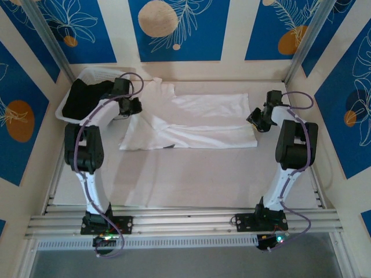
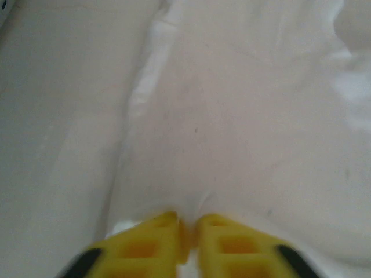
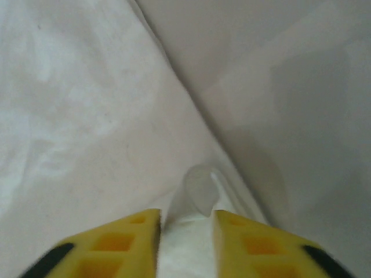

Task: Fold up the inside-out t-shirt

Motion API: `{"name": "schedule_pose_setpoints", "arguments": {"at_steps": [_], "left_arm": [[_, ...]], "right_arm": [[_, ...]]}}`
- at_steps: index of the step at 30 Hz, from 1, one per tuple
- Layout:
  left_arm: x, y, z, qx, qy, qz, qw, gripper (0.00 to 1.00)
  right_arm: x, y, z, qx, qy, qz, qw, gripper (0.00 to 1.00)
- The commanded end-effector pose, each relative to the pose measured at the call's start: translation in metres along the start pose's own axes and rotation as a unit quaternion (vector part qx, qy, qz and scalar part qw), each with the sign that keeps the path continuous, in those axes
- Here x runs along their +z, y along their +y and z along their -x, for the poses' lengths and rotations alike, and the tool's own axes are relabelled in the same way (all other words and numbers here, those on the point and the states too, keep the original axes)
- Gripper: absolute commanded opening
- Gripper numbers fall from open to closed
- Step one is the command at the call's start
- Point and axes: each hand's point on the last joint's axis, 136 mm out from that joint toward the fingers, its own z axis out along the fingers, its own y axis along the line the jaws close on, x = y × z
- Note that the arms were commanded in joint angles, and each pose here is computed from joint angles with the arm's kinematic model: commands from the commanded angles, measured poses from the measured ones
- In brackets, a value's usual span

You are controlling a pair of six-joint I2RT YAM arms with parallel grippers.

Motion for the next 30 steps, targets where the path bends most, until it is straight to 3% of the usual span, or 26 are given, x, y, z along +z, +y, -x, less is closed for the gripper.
{"name": "schedule_pose_setpoints", "arguments": {"at_steps": [1,4,8,13,18,24,27,30], "left_arm": [[-0.008,0.012,0.014,-0.001,-0.013,0.009,1.0,0.36],[-0.026,0.016,-0.002,-0.015,-0.03,0.006,0.999,0.54],[-0.043,0.008,-0.045,-0.052,-0.044,-0.044,0.997,0.65],[-0.041,-0.001,-0.098,-0.068,-0.003,-0.09,0.994,0.66],[-0.025,0.023,-0.129,-0.047,0.033,-0.042,0.997,0.66],[-0.023,0.035,-0.167,-0.051,0.071,-0.034,0.996,0.66],[-0.031,0.042,-0.195,-0.048,0.093,-0.03,0.994,0.66],[-0.047,0.042,-0.21,-0.054,0.09,-0.041,0.994,0.67]], "right_arm": [[-0.022,0.007,0.006,-0.031,-0.021,-0.015,0.999,0.38],[-0.037,0.017,-0.021,-0.077,-0.022,-0.022,0.997,0.42],[-0.032,0.028,-0.071,-0.113,0.027,-0.017,0.993,0.43],[-0.014,0.001,-0.09,-0.141,0.058,-0.083,0.985,0.43],[-0.004,-0.029,-0.099,-0.135,0.104,-0.131,0.977,0.44],[-0.015,-0.067,-0.126,-0.102,0.143,-0.18,0.968,0.43],[-0.03,-0.084,-0.138,-0.071,0.131,-0.187,0.971,0.44],[-0.051,-0.076,-0.136,-0.049,0.084,-0.129,0.987,0.44]]}}
